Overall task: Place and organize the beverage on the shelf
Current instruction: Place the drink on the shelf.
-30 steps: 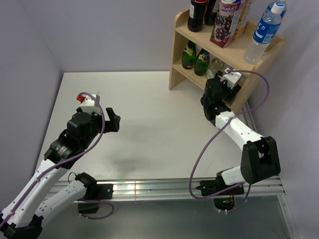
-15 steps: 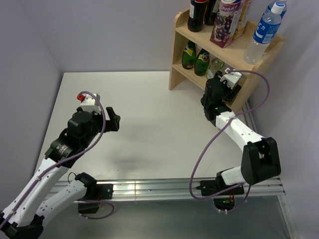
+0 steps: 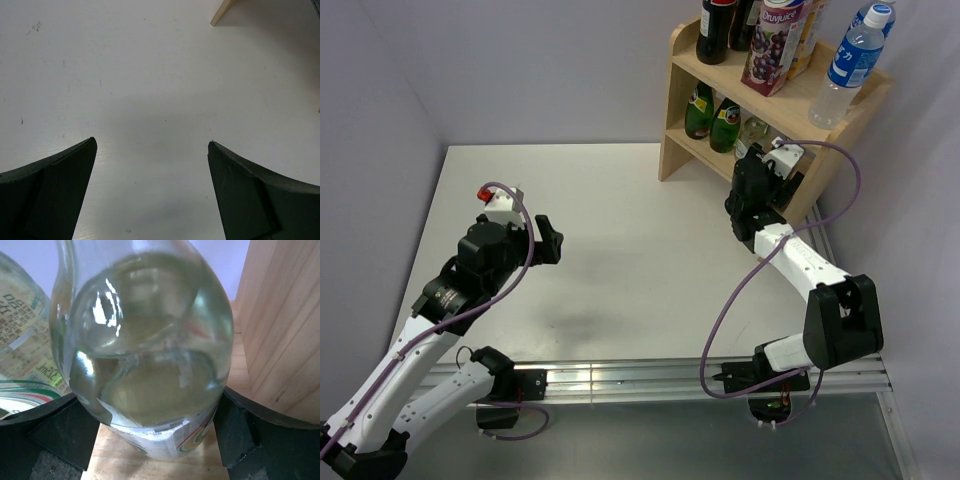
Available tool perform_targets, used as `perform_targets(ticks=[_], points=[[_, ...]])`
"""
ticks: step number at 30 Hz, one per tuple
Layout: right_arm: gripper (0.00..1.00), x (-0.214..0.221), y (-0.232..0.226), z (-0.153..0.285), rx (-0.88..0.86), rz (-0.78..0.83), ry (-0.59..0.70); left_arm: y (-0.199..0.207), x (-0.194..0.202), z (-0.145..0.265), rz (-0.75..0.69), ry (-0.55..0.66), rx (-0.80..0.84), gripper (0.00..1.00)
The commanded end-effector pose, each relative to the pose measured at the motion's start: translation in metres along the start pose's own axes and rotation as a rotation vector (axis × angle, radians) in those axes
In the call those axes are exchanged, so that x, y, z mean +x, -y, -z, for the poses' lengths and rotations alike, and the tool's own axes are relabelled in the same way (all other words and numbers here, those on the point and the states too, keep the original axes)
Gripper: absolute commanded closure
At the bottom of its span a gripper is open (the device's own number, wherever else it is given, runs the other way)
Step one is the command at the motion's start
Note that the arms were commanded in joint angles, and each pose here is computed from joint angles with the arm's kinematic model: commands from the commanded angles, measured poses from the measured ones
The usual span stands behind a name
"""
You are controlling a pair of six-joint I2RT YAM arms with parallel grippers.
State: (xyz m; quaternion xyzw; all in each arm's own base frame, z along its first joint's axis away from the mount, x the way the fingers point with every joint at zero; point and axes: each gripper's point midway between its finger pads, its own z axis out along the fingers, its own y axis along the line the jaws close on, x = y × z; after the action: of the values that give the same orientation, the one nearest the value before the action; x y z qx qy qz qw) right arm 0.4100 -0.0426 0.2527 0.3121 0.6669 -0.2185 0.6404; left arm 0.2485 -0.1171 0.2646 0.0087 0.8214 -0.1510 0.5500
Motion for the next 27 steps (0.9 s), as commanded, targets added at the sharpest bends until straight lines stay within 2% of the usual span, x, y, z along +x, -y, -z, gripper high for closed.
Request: perform_targets(ticks=[1,9,14,27], points=[[0.11,-0.020,0.017,0.001,0.051,-0.112,0.044,0.004,-0.006,-0.003,-0.006,0.026,0.023,0.01],[0.10,-0.025,0.016,0.010,0.007,-0.137,0.050,0.004,-0.006,-0.004,-0.009,0.023,0.029,0.01],[0.02,-0.024,0.018,0.011,0.018,-0.128,0.049,0.005,-0.005,-0.003,-0.009,0.023,0.035,0.01],[0.02,-0.015,0.025,0.020,0.070,-0.088,0.030,0.005,-0.004,-0.004,-0.011,0.016,0.035,0.00]])
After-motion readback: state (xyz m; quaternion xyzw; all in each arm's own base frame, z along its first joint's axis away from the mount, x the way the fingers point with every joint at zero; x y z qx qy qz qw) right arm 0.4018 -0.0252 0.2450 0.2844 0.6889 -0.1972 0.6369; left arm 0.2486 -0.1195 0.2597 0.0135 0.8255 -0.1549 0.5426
